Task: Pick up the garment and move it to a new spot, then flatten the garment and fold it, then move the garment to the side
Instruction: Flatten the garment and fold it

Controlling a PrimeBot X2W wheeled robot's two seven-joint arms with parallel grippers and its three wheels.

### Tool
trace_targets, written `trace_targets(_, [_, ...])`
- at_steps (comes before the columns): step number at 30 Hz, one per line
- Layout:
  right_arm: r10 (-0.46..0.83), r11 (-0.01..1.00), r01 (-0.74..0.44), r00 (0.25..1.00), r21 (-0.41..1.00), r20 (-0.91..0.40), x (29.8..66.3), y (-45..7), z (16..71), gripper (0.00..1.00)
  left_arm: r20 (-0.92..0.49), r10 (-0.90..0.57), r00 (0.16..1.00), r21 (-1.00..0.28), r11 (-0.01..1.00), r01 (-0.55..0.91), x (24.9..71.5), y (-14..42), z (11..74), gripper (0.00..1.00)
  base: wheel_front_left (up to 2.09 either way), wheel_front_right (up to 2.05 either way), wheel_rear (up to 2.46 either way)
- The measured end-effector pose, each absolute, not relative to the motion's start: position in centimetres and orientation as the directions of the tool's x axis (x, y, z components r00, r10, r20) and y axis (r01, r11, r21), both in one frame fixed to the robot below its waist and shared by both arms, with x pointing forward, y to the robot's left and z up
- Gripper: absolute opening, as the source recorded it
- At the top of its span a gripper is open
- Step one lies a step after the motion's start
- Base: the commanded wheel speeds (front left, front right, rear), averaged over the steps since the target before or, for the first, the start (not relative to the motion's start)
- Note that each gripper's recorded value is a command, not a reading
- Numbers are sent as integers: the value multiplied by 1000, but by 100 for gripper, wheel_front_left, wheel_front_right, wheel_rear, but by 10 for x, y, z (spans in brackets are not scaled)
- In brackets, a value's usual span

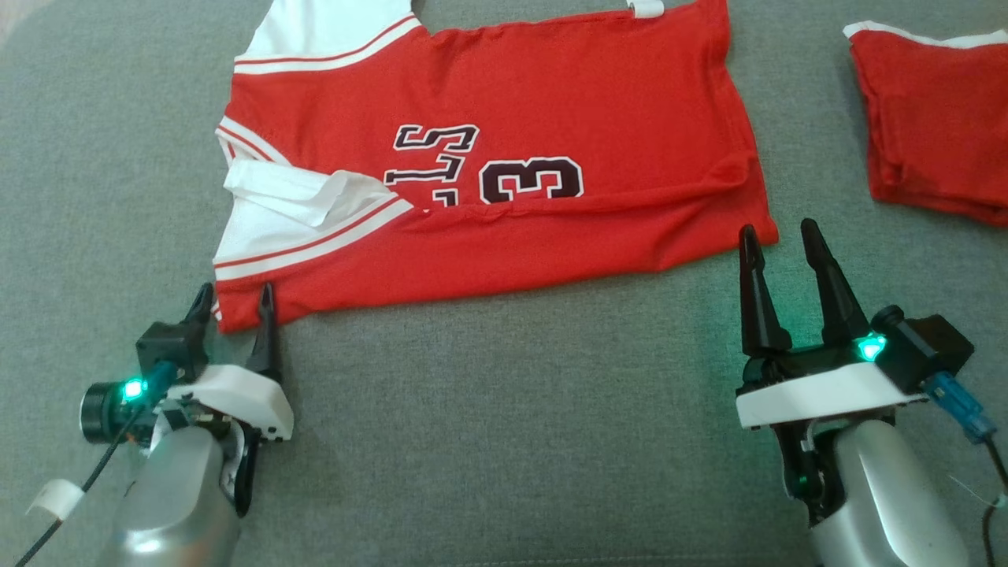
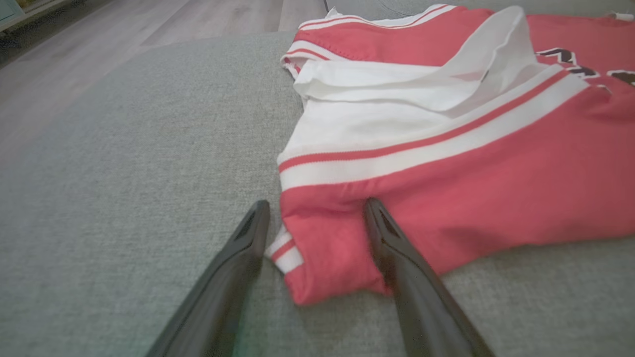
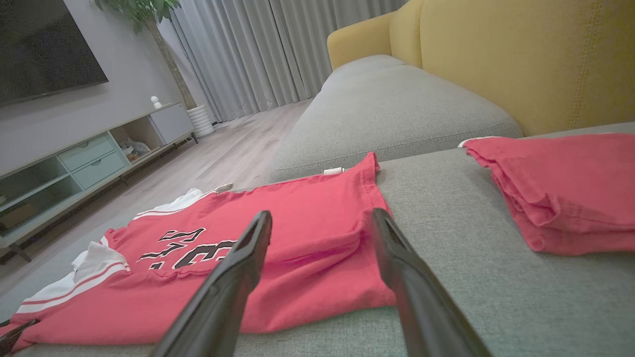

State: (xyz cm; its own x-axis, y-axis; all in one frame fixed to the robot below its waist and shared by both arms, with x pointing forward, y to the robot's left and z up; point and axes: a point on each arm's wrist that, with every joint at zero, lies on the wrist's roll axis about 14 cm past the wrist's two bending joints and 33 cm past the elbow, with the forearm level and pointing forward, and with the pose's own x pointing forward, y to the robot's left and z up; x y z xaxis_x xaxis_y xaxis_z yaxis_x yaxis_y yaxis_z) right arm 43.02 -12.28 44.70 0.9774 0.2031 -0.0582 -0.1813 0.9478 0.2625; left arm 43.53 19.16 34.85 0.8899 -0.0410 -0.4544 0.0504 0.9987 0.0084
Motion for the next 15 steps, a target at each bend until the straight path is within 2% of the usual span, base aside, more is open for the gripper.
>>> trace_targets(1, [203,947,-181,977,264,-58,431,-123,447,100,-458,-39,888,7,999,48,436,192,347,100,0,0,0])
trace_targets(2, [203,947,-181,977,264,-59,431,-123,447,100,-461,-39,887,6,999,47,436,192,347,75,0,0,0])
trace_targets(3, [204,947,-182,977,264,-59,431,-122,447,100,-466,-44,884,-5,999,47,436,192,346,11,0,0,0])
trace_targets(4, [204,947,-182,977,264,-59,431,-122,446,100,-470,-53,881,-15,999,52,436,191,345,0,0,0,0])
trace_targets(11, [205,948,-180,976,261,-71,428,-122,445,100,-459,-74,885,-20,997,73,437,188,353,0,0,0,0])
trace_targets(15, [170,968,-132,971,212,-170,421,-136,418,100,-389,-79,918,-29,997,74,440,186,374,0,0,0,0])
